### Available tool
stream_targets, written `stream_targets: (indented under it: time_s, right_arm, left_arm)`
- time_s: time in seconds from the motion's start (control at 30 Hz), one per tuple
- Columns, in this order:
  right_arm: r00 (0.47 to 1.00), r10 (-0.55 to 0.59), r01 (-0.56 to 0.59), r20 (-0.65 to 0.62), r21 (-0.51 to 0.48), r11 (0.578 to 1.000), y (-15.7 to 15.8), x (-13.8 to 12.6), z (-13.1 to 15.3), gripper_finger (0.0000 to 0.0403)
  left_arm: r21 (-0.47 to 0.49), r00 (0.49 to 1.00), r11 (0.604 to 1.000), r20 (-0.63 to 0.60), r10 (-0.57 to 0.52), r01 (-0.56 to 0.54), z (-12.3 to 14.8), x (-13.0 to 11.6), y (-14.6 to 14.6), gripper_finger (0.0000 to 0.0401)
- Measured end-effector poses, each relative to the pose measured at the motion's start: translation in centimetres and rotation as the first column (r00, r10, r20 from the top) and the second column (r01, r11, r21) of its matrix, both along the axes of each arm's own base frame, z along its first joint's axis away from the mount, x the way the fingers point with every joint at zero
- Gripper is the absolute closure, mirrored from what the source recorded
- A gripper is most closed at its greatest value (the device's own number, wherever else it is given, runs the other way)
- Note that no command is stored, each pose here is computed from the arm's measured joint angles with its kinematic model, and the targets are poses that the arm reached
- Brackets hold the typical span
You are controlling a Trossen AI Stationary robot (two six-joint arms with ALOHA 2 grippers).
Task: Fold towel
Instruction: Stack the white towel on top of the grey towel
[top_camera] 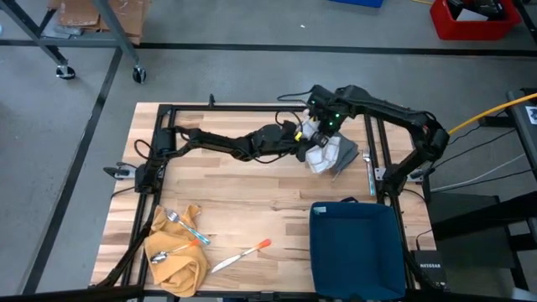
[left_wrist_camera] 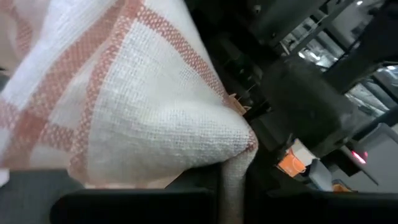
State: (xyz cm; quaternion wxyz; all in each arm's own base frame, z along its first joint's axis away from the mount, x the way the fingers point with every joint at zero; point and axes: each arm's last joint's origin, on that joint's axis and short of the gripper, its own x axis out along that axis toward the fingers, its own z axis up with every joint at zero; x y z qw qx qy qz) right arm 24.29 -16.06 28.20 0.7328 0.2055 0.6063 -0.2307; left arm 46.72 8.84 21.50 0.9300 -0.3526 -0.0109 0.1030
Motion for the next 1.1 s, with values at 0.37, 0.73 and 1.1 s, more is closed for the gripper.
stream_targets:
  time_s: [0.37, 0.73, 1.1]
  right_arm:
    - [0.994, -0.081, 0.083, -0.070, 0.030, 0.996, -2.3, -2.4, -1.0, 0.0402]
    - [0.989, -0.116, 0.127, -0.092, 0.124, 0.984, -3.1, -4.1, -1.2, 0.0402]
    - [0.984, -0.085, 0.109, -0.159, 0.146, 0.983, -2.6, -4.7, 1.2, 0.0402]
  left_arm:
    - [-0.085, 1.000, 0.996, 0.022, 0.020, -0.018, -2.4, 3.7, 1.3, 0.0385]
    - [-0.163, 0.993, 0.986, 0.118, -0.023, 0.042, -1.1, 6.1, 1.5, 0.0386]
    - [-0.108, 0.984, 0.991, 0.166, -0.065, 0.083, 0.7, 6.6, 1.1, 0.0386]
